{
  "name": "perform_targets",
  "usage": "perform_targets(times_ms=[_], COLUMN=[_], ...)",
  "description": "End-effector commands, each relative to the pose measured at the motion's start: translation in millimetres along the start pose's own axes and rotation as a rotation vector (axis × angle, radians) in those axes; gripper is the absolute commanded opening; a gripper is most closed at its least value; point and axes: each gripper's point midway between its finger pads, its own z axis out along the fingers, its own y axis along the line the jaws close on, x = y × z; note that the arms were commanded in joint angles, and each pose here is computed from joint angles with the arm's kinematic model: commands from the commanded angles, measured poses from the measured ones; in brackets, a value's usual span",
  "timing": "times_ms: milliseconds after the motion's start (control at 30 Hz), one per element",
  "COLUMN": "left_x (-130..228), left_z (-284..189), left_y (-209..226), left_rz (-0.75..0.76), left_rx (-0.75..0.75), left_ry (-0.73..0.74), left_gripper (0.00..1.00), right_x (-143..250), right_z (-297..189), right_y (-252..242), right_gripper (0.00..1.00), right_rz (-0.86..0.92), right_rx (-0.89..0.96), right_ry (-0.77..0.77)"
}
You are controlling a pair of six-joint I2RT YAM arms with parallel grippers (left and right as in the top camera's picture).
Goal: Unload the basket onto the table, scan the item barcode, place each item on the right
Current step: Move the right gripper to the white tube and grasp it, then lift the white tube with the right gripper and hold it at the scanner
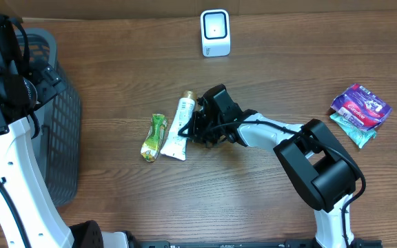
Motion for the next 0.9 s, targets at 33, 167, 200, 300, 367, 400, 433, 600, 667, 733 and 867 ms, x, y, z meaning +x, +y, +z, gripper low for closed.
perform_targets(times_ms=[33, 167, 200, 300, 367, 400, 433, 600, 667, 733, 867], left_x=[0, 0, 0, 0, 0, 0, 0, 0, 0, 0, 0], left_z=[2, 2, 2, 2, 2, 2, 2, 2, 2, 2, 2], left_y=[0, 0, 0, 0, 0, 0, 0, 0, 0, 0, 0], left_rz=[-0.018, -0.018, -0.018, -0.018, -0.018, -0.018, -0.018, -0.018, -0.018, -0.018, -0.018], left_rx=[-0.004, -0.004, -0.004, -0.004, -0.004, -0.004, -0.004, -0.004, -0.004, -0.004, -0.004], left_ry=[0.006, 0.006, 0.006, 0.006, 0.006, 0.006, 0.006, 0.006, 0.006, 0.006, 0.006], left_gripper=[1.0, 0.99, 1.0, 1.0, 1.0, 0.99, 0.99, 1.0, 1.0, 0.99, 1.0], right_x=[-3, -4, -4, -6, -4, -2, -1, 5, 9, 13, 21], right_z=[-7, -36, -45, -83, -113, -126, -142, -218, -240, -257, -276], right_y=[2, 21, 25, 34, 42, 46, 51, 84, 97, 106, 116], right_gripper=[0.04, 0.04, 0.04, 0.04, 0.04, 0.04, 0.04, 0.04, 0.04, 0.04, 0.04], right_rz=[-0.059, -0.165, -0.198, -0.281, -0.377, -0.424, -0.464, -0.604, -0.628, -0.647, -0.657], right_rx=[-0.032, -0.135, -0.156, -0.198, -0.225, -0.239, -0.243, -0.253, -0.258, -0.249, -0.213], right_ry=[0.014, 0.062, 0.071, 0.075, 0.062, 0.054, 0.036, -0.103, -0.143, -0.181, -0.226])
